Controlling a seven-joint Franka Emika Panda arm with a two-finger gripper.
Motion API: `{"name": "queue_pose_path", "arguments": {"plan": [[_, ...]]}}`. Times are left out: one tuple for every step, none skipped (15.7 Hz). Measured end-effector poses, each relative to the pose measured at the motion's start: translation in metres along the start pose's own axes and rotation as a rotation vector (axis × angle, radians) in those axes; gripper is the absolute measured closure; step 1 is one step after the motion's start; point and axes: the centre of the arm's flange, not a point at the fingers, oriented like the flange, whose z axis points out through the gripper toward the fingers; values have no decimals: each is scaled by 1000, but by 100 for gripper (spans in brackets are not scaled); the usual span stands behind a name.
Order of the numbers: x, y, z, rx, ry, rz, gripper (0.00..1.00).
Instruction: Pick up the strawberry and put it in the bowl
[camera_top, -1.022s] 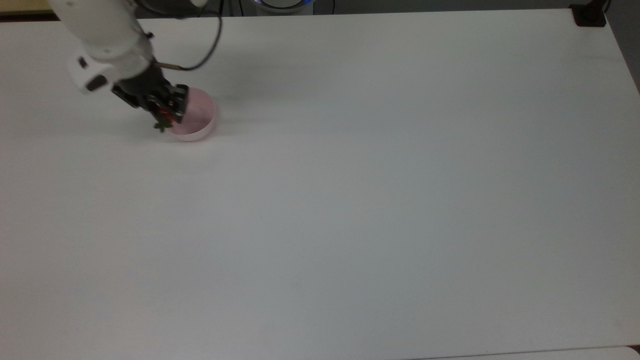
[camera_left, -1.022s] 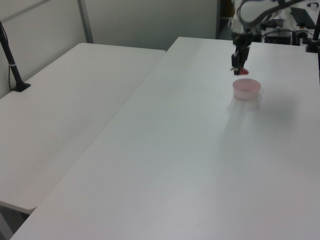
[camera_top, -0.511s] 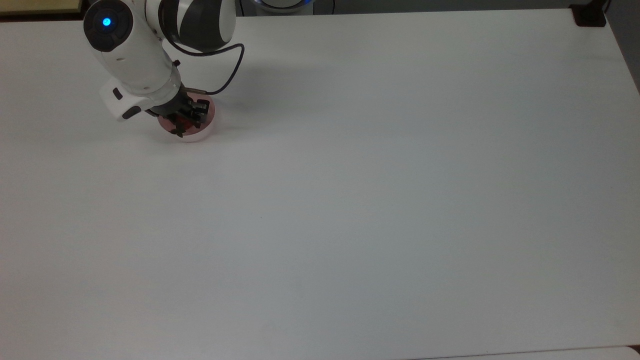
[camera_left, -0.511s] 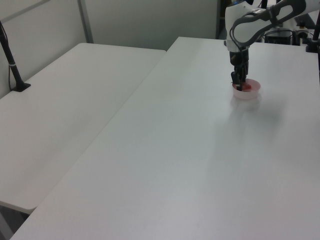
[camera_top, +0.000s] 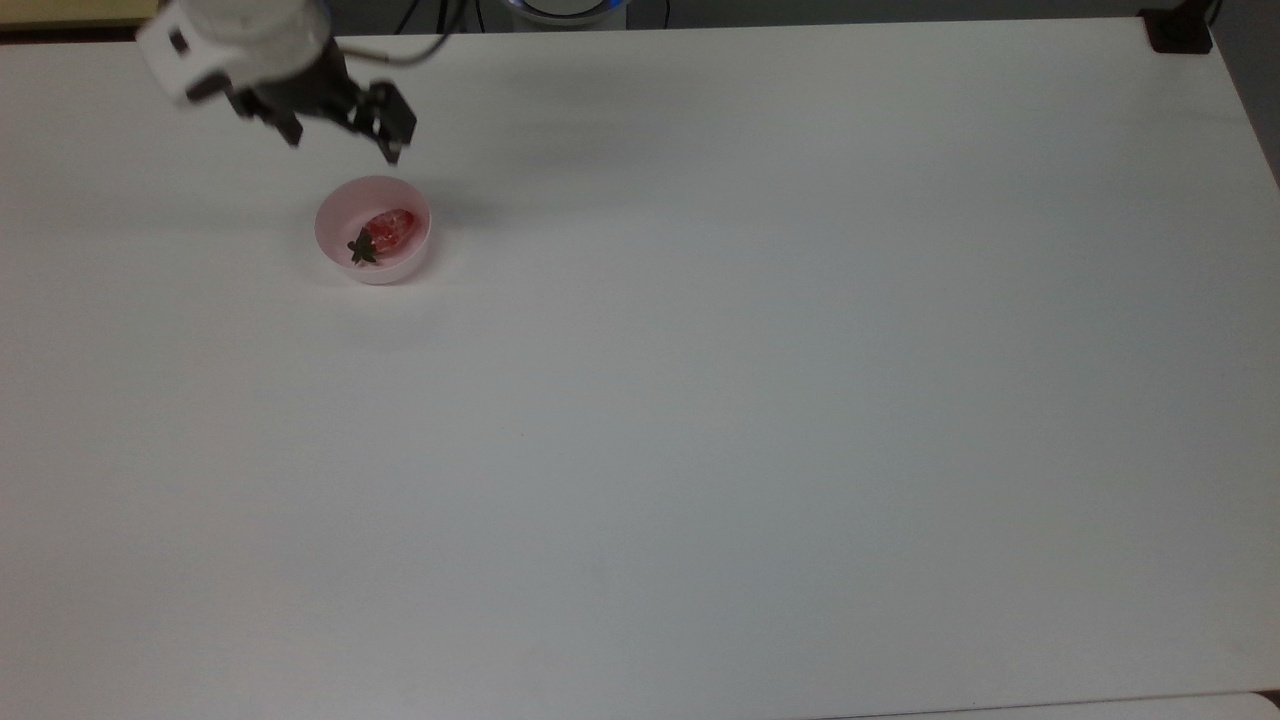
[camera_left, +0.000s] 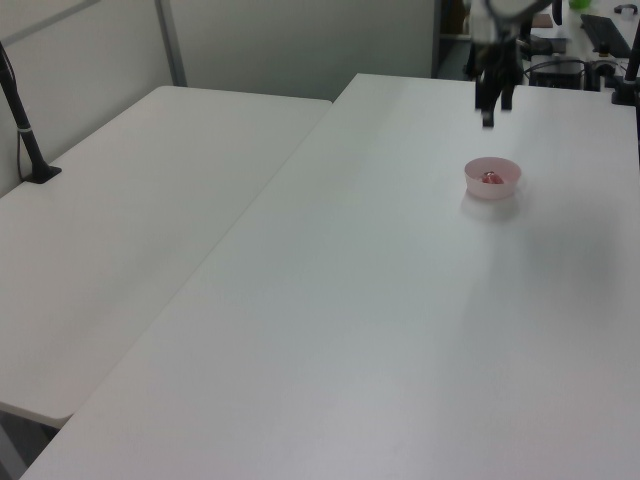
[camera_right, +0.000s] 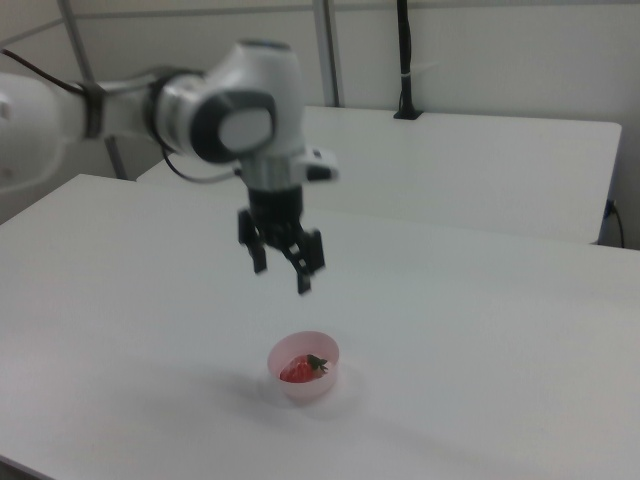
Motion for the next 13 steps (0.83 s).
{"name": "queue_pose_path", "arguments": {"plan": [[-12, -5, -25, 0, 24, 13, 0], [-24, -12, -48, 1, 50, 28, 0], [-35, -20, -68, 2, 73, 38, 0], [-48, -30, -85, 4, 93, 44, 0], [-58, -39, -99, 5, 109, 43, 0], [-66, -47, -109, 7, 124, 35, 0], [-72, -57, -116, 8, 137, 20, 0], [-75, -65, -119, 8, 144, 4, 0], [-75, -70, -120, 7, 154, -6, 0], [-72, -73, -121, 8, 178, -11, 0], [-68, -74, -121, 9, 203, -16, 0], [-64, -74, -120, 6, 215, -33, 0], [-61, -75, -117, 2, 218, -60, 0]]}}
